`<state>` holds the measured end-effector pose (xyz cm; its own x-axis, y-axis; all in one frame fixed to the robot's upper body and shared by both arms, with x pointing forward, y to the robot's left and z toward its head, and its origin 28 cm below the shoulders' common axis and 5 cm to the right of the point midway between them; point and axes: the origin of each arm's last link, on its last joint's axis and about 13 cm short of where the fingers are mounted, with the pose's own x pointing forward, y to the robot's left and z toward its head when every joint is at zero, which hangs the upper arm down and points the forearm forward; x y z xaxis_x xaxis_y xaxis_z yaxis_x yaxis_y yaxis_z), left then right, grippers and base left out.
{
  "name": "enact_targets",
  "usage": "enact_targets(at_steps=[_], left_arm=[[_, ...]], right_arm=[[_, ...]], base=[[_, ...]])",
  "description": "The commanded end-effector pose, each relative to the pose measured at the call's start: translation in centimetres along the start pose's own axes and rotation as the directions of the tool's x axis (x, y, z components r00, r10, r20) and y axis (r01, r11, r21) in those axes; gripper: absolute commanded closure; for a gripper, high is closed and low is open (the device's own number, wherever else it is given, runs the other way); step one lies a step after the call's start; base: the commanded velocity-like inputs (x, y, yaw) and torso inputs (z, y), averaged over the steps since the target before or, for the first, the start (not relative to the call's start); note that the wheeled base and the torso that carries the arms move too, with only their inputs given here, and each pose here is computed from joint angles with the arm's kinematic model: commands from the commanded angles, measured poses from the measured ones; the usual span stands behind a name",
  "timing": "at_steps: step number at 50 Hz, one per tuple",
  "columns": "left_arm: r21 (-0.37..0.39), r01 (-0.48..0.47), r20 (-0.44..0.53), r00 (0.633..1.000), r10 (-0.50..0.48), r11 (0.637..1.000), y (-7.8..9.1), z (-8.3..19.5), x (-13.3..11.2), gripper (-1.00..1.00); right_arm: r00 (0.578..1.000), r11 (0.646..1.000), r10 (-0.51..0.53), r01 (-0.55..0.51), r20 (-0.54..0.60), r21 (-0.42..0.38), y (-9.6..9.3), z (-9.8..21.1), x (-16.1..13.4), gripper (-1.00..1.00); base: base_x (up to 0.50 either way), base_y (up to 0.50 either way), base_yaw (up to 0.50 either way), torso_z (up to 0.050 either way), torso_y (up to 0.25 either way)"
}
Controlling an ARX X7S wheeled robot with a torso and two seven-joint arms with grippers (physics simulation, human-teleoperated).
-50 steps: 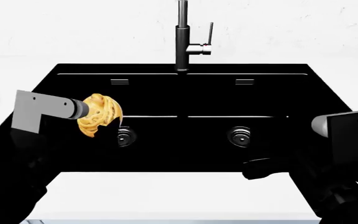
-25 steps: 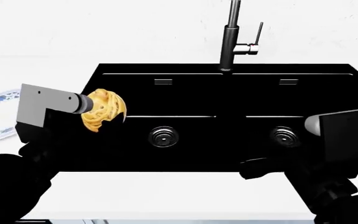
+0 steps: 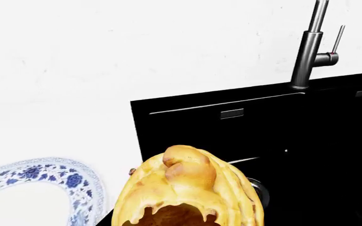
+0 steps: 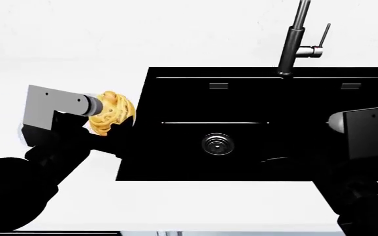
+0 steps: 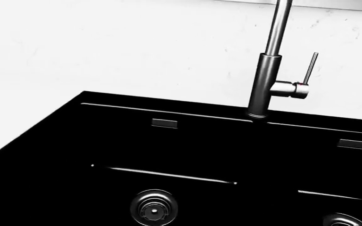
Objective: Place the pastries on the plates.
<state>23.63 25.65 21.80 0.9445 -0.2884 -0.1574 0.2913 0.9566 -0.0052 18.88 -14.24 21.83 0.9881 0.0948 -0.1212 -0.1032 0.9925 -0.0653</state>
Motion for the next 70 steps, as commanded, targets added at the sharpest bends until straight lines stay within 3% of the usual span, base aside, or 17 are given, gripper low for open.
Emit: enact_targets(at_steps=[1, 10, 27, 43, 70], left_arm=[[-0.031, -0.004, -0.001, 1.0, 0.004, 1.0, -0.1, 0.5, -0.2, 1.0], [-0.051, 0.0, 0.0, 1.0, 0.0, 0.999, 0.1, 0.1, -0.3, 1.0], [-0.035, 0.014, -0.003, 1.0, -0.015, 0.999, -0.3, 0.5, 0.2, 1.0], [-0.033, 0.013, -0.009, 1.0, -0.014, 0.999, 0.2, 0.4, 0.1, 1.0], [-0.011, 0.045, -0.013, 0.999, -0.045, 0.999, -0.6, 1.0, 1.1, 1.0]], right_arm=[[1.0, 1.0, -0.023, 0.023, 0.003, 0.002, -0.3, -0.2, -0.1, -1.0], [1.0, 0.999, -0.01, 0.009, -0.007, -0.043, -0.3, -0.2, 0.5, -1.0], [1.0, 1.0, -0.01, 0.011, 0.009, -0.021, -0.2, -0.7, 0.6, -1.0], [0.998, 0.998, -0.059, 0.059, -0.021, -0.018, -0.5, -0.8, 0.9, -1.0], [0.998, 0.998, -0.065, 0.064, -0.016, -0.014, -1.0, 0.0, 0.7, -1.0]], base=[[0.0, 0.5, 0.0, 0.0, 0.0], [0.0, 0.49, 0.0, 0.0, 0.0], [0.0, 0.5, 0.0, 0.0, 0.0], [0.13, 0.18, 0.0, 0.0, 0.001], [0.33, 0.21, 0.0, 0.0, 0.002]])
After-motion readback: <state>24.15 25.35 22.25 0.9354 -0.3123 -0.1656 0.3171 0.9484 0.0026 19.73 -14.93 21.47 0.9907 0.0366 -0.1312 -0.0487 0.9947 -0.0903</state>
